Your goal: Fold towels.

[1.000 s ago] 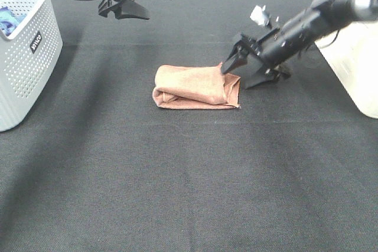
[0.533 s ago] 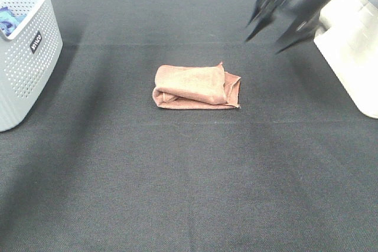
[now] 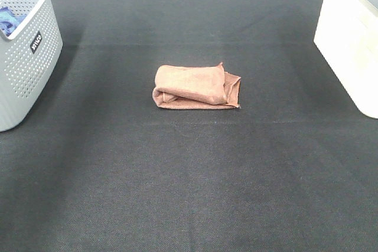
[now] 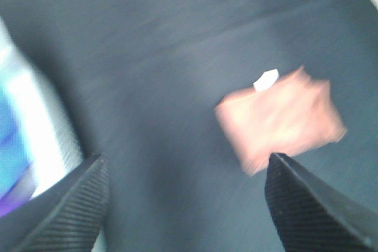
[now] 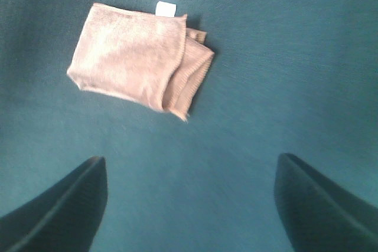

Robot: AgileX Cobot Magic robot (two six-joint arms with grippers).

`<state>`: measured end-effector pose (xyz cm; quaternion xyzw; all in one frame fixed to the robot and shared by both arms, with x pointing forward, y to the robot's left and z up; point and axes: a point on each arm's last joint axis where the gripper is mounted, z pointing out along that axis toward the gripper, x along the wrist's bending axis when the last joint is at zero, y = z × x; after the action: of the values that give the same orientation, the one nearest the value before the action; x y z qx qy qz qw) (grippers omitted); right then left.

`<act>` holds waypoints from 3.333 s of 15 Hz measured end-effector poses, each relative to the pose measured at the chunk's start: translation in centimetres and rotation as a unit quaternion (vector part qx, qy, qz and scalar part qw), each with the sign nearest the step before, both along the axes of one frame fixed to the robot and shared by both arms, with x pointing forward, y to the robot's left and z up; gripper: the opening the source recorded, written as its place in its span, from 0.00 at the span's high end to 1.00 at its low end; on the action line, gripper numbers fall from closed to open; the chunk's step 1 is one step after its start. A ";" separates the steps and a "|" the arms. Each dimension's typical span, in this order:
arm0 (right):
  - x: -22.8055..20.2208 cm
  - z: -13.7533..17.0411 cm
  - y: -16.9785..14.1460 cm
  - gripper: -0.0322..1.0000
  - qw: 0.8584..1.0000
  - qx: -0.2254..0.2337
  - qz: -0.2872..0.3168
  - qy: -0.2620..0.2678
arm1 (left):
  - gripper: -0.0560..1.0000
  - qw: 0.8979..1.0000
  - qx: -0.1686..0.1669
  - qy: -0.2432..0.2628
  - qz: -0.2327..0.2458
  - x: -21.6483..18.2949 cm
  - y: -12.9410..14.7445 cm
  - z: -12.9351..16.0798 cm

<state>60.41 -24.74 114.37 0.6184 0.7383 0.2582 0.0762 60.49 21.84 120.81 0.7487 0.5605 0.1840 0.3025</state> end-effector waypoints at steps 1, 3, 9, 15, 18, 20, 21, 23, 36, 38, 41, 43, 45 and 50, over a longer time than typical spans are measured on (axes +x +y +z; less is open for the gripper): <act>-1.5 0.7 -0.4 0.25 1.000 -0.016 -0.002 -0.007 | 0.28 1.000 0.013 0.014 0.003 -1.9 0.5 -0.3; -4.9 1.2 -1.1 0.25 0.999 -0.044 -0.005 -0.010 | 0.28 0.998 0.026 0.051 0.006 -5.4 1.4 -1.9; -16.5 -3.1 -2.1 0.25 0.998 -0.042 -0.027 0.046 | 0.28 0.990 0.031 0.135 0.025 -18.6 3.9 -9.3; -26.6 -9.4 -3.5 0.25 0.995 -0.078 -0.029 0.045 | 0.28 0.997 0.016 0.072 0.025 -29.6 6.1 -14.1; -29.6 -9.9 -3.9 0.25 0.996 -0.083 -0.031 -0.017 | 0.28 1.000 0.022 0.006 0.000 -32.4 6.6 -15.2; -31.2 -9.4 -4.0 0.25 0.993 -0.087 -0.019 -0.080 | 0.28 0.998 0.015 -0.050 -0.022 -33.1 6.5 -15.5; -31.7 -9.3 -4.0 0.25 0.992 -0.086 -0.019 -0.094 | 0.28 0.998 0.012 -0.059 -0.027 -33.0 6.4 -15.7; -32.0 -9.1 -4.0 0.25 0.991 -0.082 -0.020 -0.108 | 0.28 0.998 0.012 -0.056 -0.030 -32.9 6.4 -15.9; -31.7 -9.6 -3.6 0.25 0.989 -0.054 -0.024 -0.134 | 0.28 0.997 0.012 -0.058 -0.042 -32.9 6.2 -16.0; -31.7 -9.6 -3.6 0.25 0.989 -0.054 -0.024 -0.134 | 0.28 0.997 0.012 -0.058 -0.042 -32.9 6.2 -16.0; -31.7 -9.6 -3.6 0.25 0.989 -0.054 -0.024 -0.134 | 0.28 0.997 0.012 -0.058 -0.042 -32.9 6.2 -16.0; -31.8 -9.6 -3.7 0.25 0.989 -0.055 -0.031 -0.136 | 0.28 0.997 0.012 -0.060 -0.042 -33.0 6.2 -16.0; -32.8 -9.3 -3.9 0.25 0.982 -0.055 -0.056 -0.171 | 0.28 0.996 0.017 -0.082 -0.007 -33.5 6.6 -15.8; -35.9 -8.8 -4.0 0.25 0.960 -0.047 -0.066 -0.267 | 0.28 0.984 0.019 -0.167 0.065 -36.0 7.1 -15.5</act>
<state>24.51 -28.70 105.55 0.5698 0.6603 0.3733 0.3162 24.47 28.90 105.31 0.6751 0.5456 0.3367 0.3649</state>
